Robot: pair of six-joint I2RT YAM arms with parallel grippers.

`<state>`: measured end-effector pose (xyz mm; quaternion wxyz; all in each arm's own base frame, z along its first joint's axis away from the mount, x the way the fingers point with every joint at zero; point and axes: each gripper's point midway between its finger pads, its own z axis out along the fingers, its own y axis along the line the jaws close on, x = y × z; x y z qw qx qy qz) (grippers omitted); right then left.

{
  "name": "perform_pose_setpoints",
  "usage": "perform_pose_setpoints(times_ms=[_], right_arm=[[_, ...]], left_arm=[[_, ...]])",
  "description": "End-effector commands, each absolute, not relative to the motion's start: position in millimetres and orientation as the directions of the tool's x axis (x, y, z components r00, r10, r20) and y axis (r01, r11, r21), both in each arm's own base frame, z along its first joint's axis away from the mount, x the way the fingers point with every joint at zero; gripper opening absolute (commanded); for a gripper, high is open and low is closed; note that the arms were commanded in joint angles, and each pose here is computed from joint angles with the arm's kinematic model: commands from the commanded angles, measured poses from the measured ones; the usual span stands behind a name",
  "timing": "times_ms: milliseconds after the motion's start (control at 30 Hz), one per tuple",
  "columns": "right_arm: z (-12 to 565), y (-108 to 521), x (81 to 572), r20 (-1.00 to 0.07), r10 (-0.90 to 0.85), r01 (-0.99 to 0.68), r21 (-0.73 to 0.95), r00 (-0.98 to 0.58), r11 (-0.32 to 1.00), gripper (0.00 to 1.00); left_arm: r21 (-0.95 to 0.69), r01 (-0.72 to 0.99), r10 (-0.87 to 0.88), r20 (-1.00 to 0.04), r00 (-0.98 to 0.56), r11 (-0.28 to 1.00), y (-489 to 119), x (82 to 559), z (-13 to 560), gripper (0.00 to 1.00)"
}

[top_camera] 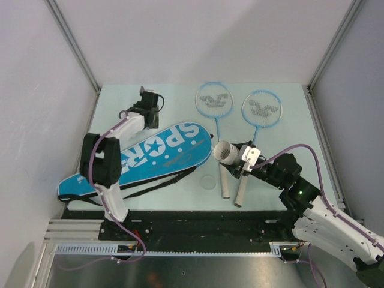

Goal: Pack up the badminton gear

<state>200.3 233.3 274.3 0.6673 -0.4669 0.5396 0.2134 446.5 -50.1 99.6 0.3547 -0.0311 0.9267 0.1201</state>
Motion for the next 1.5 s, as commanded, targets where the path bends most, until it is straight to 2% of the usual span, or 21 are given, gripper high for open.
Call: perform_pose_setpoints(times_ms=[0,267,400,500,533,667,733,833,867,933,967,1033,1067,1267,1400,1467], right_arm=[[289.0,232.7,196.7,-0.924,-0.168,-0.784,-0.381,0.344,0.491,0.34],[296.9,228.1,194.1,-0.919,-0.154,-0.772,-0.389,0.363,0.503,0.34],[299.2,226.0,193.0,-0.918,-0.150,-0.767,-0.391,0.367,0.508,0.34],[299.3,224.3,193.1,-0.919,-0.152,-0.764,-0.389,0.365,0.515,0.34],[299.3,224.6,192.8,-0.919,-0.151,-0.765,-0.389,0.365,0.513,0.34],[297.6,222.7,192.4,-0.921,-0.158,-0.764,-0.385,0.357,0.518,0.33],[294.5,222.4,193.9,-0.921,-0.170,-0.763,-0.387,0.351,0.518,0.33],[287.1,224.2,198.0,-0.922,-0.193,-0.764,-0.386,0.335,0.517,0.33],[285.0,224.7,199.0,-0.923,-0.199,-0.765,-0.384,0.329,0.517,0.32],[279.2,224.7,205.3,-0.926,-0.219,-0.757,-0.378,0.308,0.533,0.32],[277.1,224.9,207.0,-0.925,-0.228,-0.755,-0.381,0.305,0.534,0.32],[273.5,227.1,209.0,-0.922,-0.240,-0.757,-0.387,0.305,0.527,0.32],[270.5,229.5,210.3,-0.917,-0.251,-0.759,-0.397,0.308,0.516,0.32],[264.0,242.2,205.3,-0.906,-0.254,-0.793,-0.420,0.338,0.442,0.32],[264.7,249.5,196.3,-0.907,-0.229,-0.819,-0.419,0.355,0.392,0.32],[262.9,250.4,192.8,-0.903,-0.233,-0.824,-0.426,0.361,0.375,0.32]], left_arm=[[0.331,-0.160,0.120,-0.685,-0.718,0.930,-39.1,473.3,118.5,0.61],[0.441,-0.133,0.187,-0.609,-0.771,0.888,-36.4,493.7,78.1,0.45],[0.451,-0.117,0.197,-0.590,-0.783,0.885,-36.9,492.8,68.5,0.42],[0.440,-0.116,0.194,-0.598,-0.778,0.890,-40.5,495.3,70.5,0.27],[0.434,-0.121,0.193,-0.610,-0.769,0.893,-42.2,495.7,76.9,0.16],[0.361,-0.099,0.202,-0.704,-0.681,0.927,-79.7,490.7,131.5,0.01],[0.238,-0.037,0.168,-0.779,-0.603,0.971,-105.2,479.1,181.9,0.00],[0.032,0.068,0.064,-0.821,-0.567,0.997,-136.9,447.3,221.5,0.00],[-0.125,0.197,0.005,-0.832,-0.554,0.972,-162.6,420.9,246.1,0.00],[-0.250,0.347,-0.013,-0.828,-0.560,0.904,-187.4,385.7,264.2,0.00],[-0.339,0.490,-0.019,-0.836,-0.548,0.803,-209.3,352.7,291.8,0.00],[-0.417,0.625,0.006,-0.828,-0.560,0.660,-230.4,314.9,305.1,0.00],[-0.467,0.714,0.035,-0.825,-0.565,0.521,-243.4,277.1,316.8,0.00],[-0.471,0.837,0.101,-0.852,-0.513,0.279,-255.7,192.7,331.6,0.00],[-0.497,0.851,0.165,-0.837,-0.522,0.170,-272.9,162.8,325.1,0.00],[-0.509,0.846,0.180,-0.827,-0.532,0.162,-275.7,158.9,319.6,0.00]])
